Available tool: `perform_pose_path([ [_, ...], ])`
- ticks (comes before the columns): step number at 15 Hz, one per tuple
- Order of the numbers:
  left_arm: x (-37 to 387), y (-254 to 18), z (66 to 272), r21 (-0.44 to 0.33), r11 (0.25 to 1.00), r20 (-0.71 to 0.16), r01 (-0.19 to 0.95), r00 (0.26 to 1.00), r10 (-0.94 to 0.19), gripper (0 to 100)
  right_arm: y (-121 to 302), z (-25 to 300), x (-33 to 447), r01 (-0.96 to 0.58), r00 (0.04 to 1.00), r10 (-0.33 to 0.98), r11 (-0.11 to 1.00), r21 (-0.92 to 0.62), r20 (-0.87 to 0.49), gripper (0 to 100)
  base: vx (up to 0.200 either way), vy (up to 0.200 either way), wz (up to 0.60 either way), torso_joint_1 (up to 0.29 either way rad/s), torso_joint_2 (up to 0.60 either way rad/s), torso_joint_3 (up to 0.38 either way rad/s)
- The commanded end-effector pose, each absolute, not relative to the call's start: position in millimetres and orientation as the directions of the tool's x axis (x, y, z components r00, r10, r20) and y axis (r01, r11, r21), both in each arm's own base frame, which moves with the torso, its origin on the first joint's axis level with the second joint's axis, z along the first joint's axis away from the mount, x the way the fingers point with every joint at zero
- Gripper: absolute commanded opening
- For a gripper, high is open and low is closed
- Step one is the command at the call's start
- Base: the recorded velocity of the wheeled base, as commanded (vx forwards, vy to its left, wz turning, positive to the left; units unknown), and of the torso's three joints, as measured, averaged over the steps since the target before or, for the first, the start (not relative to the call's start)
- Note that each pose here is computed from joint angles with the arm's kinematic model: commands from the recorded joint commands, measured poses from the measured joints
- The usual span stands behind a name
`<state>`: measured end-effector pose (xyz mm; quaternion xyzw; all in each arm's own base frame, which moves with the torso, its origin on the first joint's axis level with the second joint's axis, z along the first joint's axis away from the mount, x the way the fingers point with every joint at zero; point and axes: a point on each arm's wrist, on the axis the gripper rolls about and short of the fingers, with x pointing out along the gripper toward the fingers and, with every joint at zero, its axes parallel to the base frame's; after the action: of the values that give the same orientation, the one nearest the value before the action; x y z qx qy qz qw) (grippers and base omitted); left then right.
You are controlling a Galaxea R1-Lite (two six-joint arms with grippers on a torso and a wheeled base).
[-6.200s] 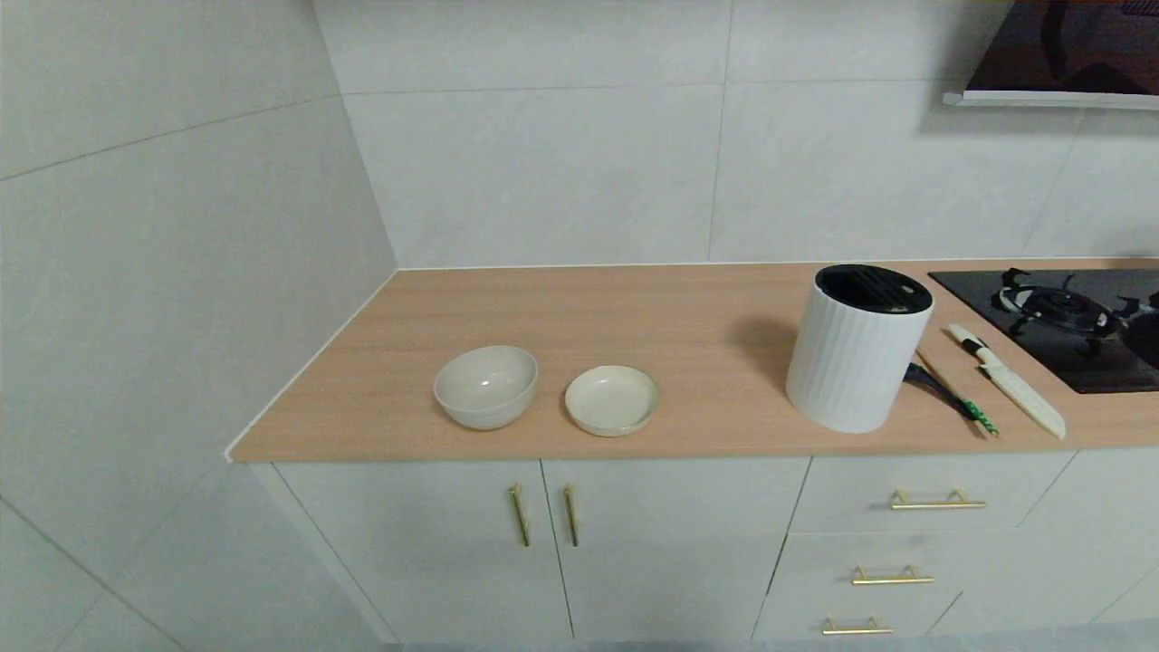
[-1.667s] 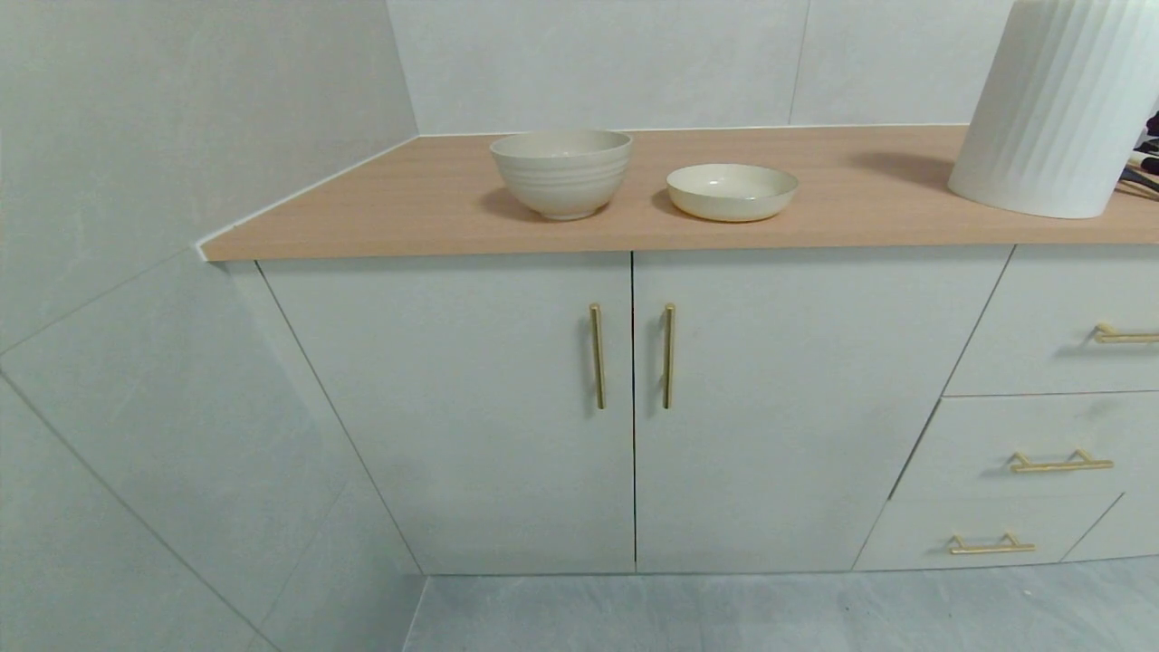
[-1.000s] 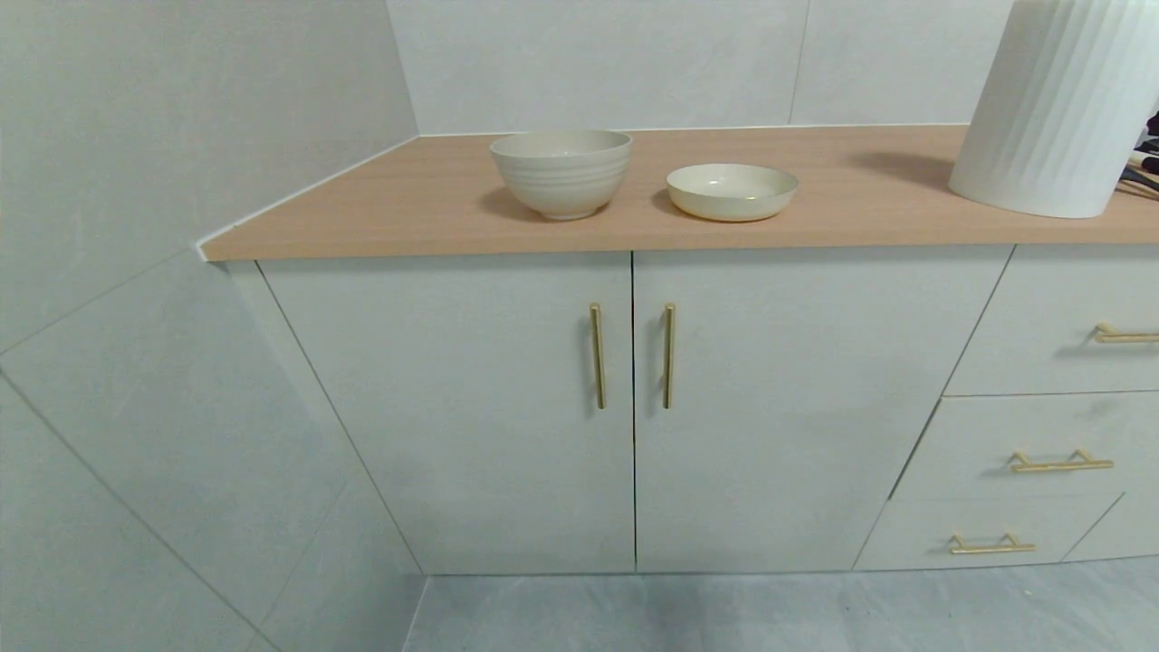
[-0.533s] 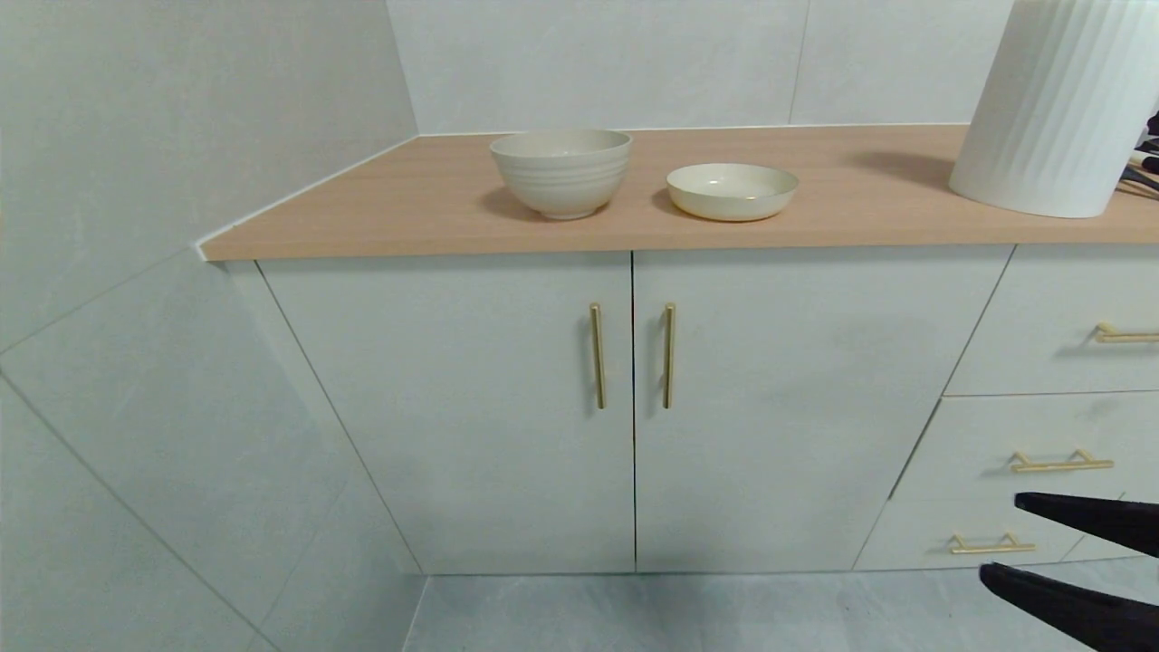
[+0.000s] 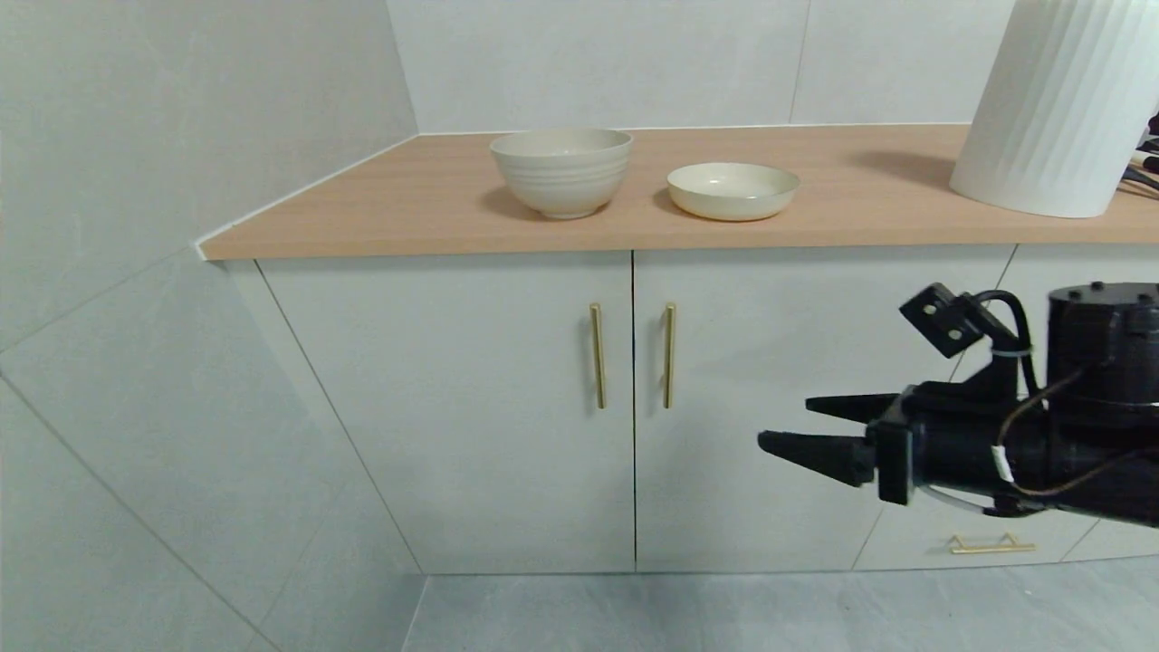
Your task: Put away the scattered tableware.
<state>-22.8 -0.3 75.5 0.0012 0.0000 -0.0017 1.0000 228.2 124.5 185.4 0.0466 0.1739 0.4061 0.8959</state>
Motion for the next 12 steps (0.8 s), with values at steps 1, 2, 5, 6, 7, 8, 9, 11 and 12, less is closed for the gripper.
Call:
perform_pose_path([
  [1,-22.8,-0.3,75.5,0.005,1.0,0.0,0.003,1.0,-0.003,100,156.5,170.9,266.9,-0.713,0.577,0.766,0.642,0.283,-0.284,100,0.0,0.0,0.0,0.0,0.0,0.0],
  [2,-22.8,-0.3,75.5,0.005,1.0,0.0,0.003,1.0,-0.003,100,164.1,174.5,273.7,-0.716,0.576,0.776,0.631,0.298,-0.257,100,0.0,0.0,0.0,0.0,0.0,0.0],
  [5,-22.8,-0.3,75.6,0.003,1.0,0.002,0.003,1.0,-0.003,100,181.5,169.8,288.6,-0.721,0.571,0.798,0.599,0.35,-0.19,100,0.0,0.0,0.0,0.0,0.0,0.0],
  [6,-22.8,-0.3,75.5,0.003,1.0,0.0,0.003,1.0,-0.003,100,183.9,166.7,291.5,-0.724,0.572,0.801,0.595,0.35,-0.178,100,0.0,0.0,0.0,0.0,0.0,0.0],
  [7,-22.8,-0.3,75.5,0.005,1.0,0.0,0.003,1.0,-0.003,100,190.0,161.7,295.6,-0.734,0.573,0.808,0.581,0.351,-0.136,100,0.0,0.0,0.0,0.0,0.0,0.0],
  [8,-22.8,-0.3,75.6,0.005,1.0,0.002,0.003,1.0,-0.003,100,191.8,159.3,298.6,-0.73,0.575,0.809,0.575,0.368,-0.124,100,0.0,0.0,0.0,0.0,0.0,0.0],
  [9,-22.8,-0.3,75.6,0.005,1.0,0.002,0.005,1.0,-0.005,100,192.2,158.9,299.2,-0.729,0.575,0.809,0.574,0.373,-0.122,100,0.0,0.0,0.0,0.0,0.0,0.0],
  [11,-22.8,-0.3,75.5,0.006,1.0,0.0,0.003,1.0,-0.003,100,197.8,155.3,308.5,-0.727,0.577,0.808,0.574,0.377,-0.118,100,0.0,0.0,0.0,0.0,0.0,0.0],
  [12,-22.8,-0.3,75.6,0.006,1.0,0.002,0.003,1.0,-0.003,100,199.8,153.9,313.0,-0.726,0.578,0.808,0.574,0.378,-0.115,100,0.0,0.0,0.0,0.0,0.0,0.0],
])
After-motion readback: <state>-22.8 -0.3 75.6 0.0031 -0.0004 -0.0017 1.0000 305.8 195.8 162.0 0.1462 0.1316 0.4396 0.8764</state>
